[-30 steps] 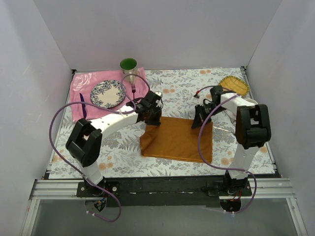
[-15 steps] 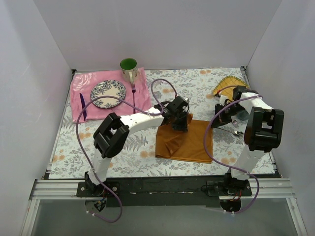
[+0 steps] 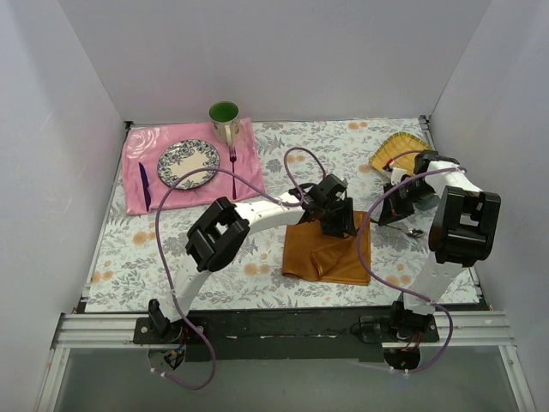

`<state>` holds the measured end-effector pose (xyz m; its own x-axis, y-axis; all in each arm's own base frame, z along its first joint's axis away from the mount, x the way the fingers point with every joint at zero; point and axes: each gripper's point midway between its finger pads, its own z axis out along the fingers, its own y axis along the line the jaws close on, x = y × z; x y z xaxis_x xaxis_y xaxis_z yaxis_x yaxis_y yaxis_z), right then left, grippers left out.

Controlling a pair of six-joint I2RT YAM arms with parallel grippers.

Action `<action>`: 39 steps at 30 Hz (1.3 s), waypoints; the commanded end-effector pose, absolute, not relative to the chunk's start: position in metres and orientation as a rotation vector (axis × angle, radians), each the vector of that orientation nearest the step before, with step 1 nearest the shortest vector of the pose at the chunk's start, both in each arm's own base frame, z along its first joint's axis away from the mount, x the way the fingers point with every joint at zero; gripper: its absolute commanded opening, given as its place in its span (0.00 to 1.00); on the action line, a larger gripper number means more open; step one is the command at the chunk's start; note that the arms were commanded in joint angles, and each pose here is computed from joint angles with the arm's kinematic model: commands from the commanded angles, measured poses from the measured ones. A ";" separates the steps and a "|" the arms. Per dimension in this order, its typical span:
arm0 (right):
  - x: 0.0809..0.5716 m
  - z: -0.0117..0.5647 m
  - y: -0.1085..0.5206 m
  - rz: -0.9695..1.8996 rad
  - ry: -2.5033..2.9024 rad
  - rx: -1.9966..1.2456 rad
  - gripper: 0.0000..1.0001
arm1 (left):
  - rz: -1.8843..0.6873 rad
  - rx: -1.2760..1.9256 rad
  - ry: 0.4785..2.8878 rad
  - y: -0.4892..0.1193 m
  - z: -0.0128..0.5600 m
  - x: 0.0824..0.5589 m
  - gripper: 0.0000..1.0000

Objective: Fold the napkin into a case and place the utensils inside
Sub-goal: Fold the rectangle-folded napkin at the center of the board.

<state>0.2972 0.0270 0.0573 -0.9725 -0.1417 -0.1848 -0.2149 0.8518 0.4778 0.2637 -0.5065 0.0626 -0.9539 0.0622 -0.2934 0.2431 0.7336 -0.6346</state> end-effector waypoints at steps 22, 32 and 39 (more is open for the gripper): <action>0.287 0.031 0.061 0.997 2.899 -0.380 0.17 | -0.930 0.361 2.735 -0.316 0.074 0.260 0.59; 0.241 0.013 0.088 1.031 2.958 -0.560 0.14 | -1.001 0.335 2.800 -0.324 0.050 0.253 0.50; 0.212 0.033 0.113 1.172 2.888 -0.713 0.20 | -0.889 0.331 2.841 -0.304 0.029 0.262 0.13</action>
<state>0.2208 0.1039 0.0179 -0.9297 -0.3659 -0.0426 -0.3036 0.6957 0.6511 0.2507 -0.3157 0.0307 -0.9710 0.1607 -0.1768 0.2340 0.7889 -0.5682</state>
